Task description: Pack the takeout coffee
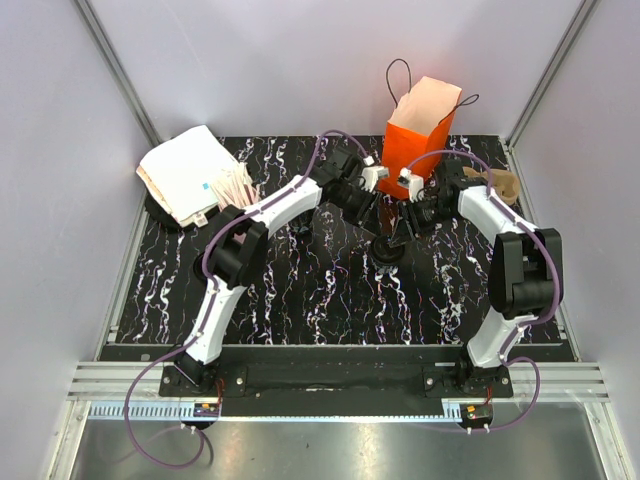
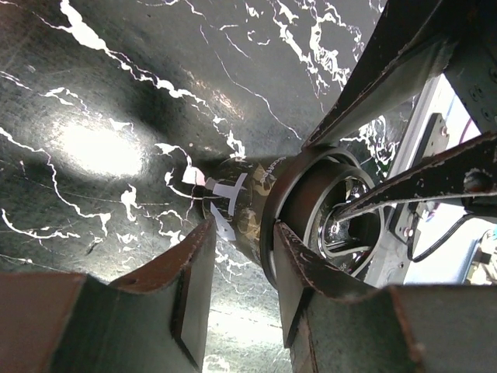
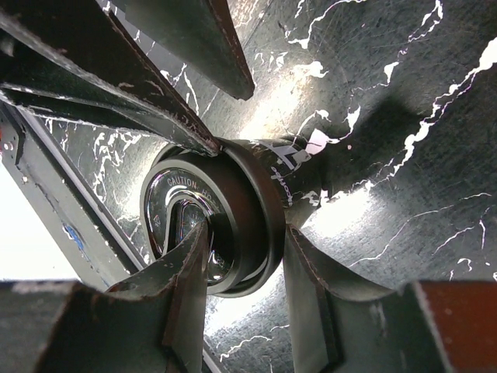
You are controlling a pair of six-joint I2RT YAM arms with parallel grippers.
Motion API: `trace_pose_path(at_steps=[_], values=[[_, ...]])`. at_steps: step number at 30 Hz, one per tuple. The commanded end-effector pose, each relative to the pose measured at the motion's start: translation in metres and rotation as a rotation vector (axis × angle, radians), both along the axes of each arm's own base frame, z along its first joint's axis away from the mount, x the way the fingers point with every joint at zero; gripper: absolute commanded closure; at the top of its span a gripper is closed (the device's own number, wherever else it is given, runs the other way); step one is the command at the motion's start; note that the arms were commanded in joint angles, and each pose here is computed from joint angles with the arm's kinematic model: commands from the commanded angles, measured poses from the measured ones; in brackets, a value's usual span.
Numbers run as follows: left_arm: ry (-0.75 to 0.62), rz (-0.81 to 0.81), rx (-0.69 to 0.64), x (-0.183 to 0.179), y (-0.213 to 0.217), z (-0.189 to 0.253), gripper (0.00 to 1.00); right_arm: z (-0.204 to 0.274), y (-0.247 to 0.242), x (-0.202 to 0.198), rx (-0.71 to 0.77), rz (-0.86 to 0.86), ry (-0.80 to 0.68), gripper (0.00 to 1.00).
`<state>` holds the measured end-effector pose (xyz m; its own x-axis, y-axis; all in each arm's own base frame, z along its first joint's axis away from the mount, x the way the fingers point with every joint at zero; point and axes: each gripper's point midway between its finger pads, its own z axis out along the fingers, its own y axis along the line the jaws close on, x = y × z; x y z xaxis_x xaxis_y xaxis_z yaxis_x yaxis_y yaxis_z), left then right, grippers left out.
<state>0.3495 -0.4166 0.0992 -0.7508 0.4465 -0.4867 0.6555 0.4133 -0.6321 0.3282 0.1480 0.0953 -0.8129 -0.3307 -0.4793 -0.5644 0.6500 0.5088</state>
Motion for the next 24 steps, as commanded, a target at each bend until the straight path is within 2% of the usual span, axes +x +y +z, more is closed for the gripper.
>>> trace_pose_path(at_steps=[1,4,6,10,14,18,24], values=[[0.088,-0.056,0.305,-0.043,0.023,-0.095,0.63,-0.058,-0.017,-0.017,-0.214,0.078,0.017,0.62],[0.077,-0.049,0.284,-0.039,0.020,-0.087,0.62,-0.058,-0.017,-0.017,-0.214,0.073,0.016,0.62],[0.054,-0.021,0.222,-0.027,0.014,-0.068,0.59,-0.053,-0.016,-0.015,-0.211,0.066,0.005,0.62],[0.013,0.035,0.118,0.002,0.007,-0.028,0.36,-0.041,-0.014,-0.010,-0.202,0.041,-0.020,0.62],[-0.029,0.087,0.022,0.027,0.009,0.016,0.27,-0.031,-0.014,-0.003,-0.201,-0.006,-0.030,0.62],[-0.076,0.105,-0.050,0.037,0.013,0.051,0.22,-0.031,-0.016,0.000,-0.218,-0.073,-0.004,0.62],[-0.087,0.099,-0.127,0.033,0.014,0.073,0.19,-0.030,-0.018,0.004,-0.224,-0.142,-0.001,0.62]])
